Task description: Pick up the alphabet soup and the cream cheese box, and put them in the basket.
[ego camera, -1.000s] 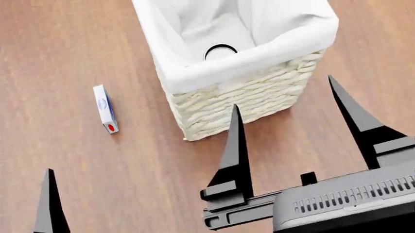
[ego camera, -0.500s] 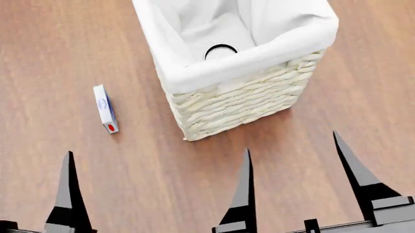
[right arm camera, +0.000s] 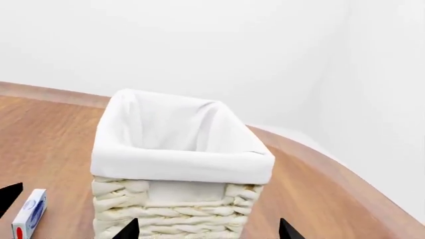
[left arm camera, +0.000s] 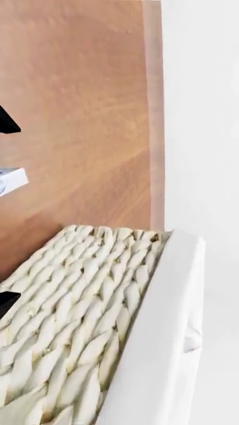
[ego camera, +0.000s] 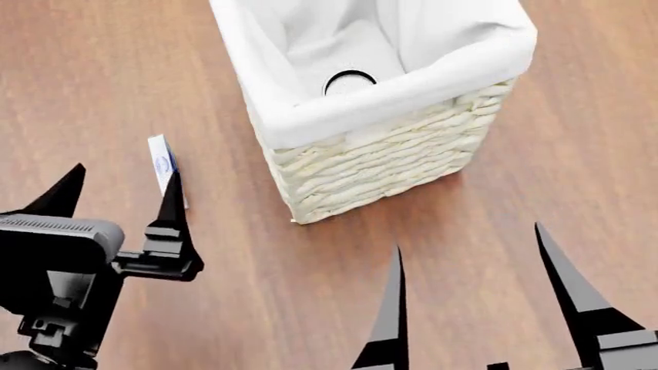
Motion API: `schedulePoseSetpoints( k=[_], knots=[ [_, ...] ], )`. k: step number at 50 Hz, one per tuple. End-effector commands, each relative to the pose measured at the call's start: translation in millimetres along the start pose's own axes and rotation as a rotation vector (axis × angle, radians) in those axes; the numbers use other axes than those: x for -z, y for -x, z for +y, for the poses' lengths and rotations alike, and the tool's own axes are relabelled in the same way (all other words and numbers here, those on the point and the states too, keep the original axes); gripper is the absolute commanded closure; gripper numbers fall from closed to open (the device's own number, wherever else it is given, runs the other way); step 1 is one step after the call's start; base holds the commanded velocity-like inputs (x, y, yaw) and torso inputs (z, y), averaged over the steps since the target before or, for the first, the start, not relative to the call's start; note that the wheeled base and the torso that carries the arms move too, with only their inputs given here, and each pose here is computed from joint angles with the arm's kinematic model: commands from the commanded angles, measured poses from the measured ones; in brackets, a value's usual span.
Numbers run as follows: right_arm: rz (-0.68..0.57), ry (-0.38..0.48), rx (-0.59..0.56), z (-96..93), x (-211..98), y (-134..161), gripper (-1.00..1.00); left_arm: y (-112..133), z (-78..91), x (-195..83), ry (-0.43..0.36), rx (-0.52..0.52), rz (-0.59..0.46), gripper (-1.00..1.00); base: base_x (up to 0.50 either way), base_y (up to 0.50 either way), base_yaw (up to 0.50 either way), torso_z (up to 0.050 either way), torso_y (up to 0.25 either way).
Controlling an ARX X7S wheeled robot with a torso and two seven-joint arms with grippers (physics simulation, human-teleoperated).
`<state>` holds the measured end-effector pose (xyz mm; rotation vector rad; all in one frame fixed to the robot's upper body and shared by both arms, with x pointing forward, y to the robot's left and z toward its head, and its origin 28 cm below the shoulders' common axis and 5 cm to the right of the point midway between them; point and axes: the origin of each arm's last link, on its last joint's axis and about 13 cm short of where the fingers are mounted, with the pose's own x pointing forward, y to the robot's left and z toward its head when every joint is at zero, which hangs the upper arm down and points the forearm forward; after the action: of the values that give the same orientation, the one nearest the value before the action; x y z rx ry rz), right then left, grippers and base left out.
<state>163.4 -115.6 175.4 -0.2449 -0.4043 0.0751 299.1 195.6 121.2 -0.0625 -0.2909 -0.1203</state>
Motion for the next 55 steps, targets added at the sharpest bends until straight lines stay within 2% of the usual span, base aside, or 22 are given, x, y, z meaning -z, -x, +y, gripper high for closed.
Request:
schedulePoseSetpoints(
  k=[1, 4, 8, 11, 12, 19, 28, 38, 46, 47, 55],
  knots=[
    [0.004, -0.005, 0.003, -0.7, -2, 2, -1.00, -24, 3.7, 15, 0.020, -0.019, 0.078, -1.00, 0.00, 0.00, 0.00, 0.000, 0.000],
    [0.002, -0.008, 0.004, -0.4, 0, 2, -1.00, -31, 4.8, 22, 0.005, -0.030, 0.102, -1.00, 0.00, 0.00, 0.00, 0.000, 0.000],
    [0.004, -0.009, 0.005, -0.4, 0, 1, -1.00, -42, 7.1, 31, 0.032, -0.045, 0.135, -1.00, 0.00, 0.00, 0.00, 0.000, 0.000],
    [0.004, -0.010, 0.005, -0.4, -1, 1, -1.00, -50, 7.9, 35, 0.009, -0.062, 0.141, -1.00, 0.00, 0.00, 0.00, 0.000, 0.000],
    [0.005, -0.010, 0.006, 0.3, 2, 2, -1.00, -53, 8.8, 38, 0.032, -0.070, 0.160, -1.00, 0.00, 0.00, 0.00, 0.000, 0.000],
    [0.013, -0.014, 0.007, 0.4, 2, 1, -1.00, -62, 11.1, 49, -0.018, -0.099, 0.168, -1.00, 0.00, 0.00, 0.00, 0.000, 0.000],
    [0.013, -0.016, 0.000, 0.5, 1, 2, -1.00, -76, 11.9, 59, -0.027, -0.145, 0.198, -1.00, 0.00, 0.00, 0.00, 0.000, 0.000],
    [0.021, -0.018, 0.000, 0.6, 3, 5, -1.00, -71, 13.6, 74, -0.052, -0.189, 0.246, -1.00, 0.00, 0.00, 0.00, 0.000, 0.000],
    [0.025, -0.018, -0.006, 1.8, 4, 4, -1.00, -70, 14.1, 75, -0.049, -0.187, 0.262, -1.00, 0.00, 0.00, 0.00, 0.000, 0.000],
    [0.025, -0.019, -0.006, 1.4, 2, 4, -1.00, -70, 14.0, 75, -0.043, -0.181, 0.257, 1.00, 0.00, 0.00, 0.00, 0.000, 0.000],
    [0.031, -0.022, -0.008, 2.9, 5, 4, -1.00, -69, 14.8, 75, -0.043, -0.169, 0.253, 1.00, 0.00, 0.00, 0.00, 0.000, 0.000]
  ],
)
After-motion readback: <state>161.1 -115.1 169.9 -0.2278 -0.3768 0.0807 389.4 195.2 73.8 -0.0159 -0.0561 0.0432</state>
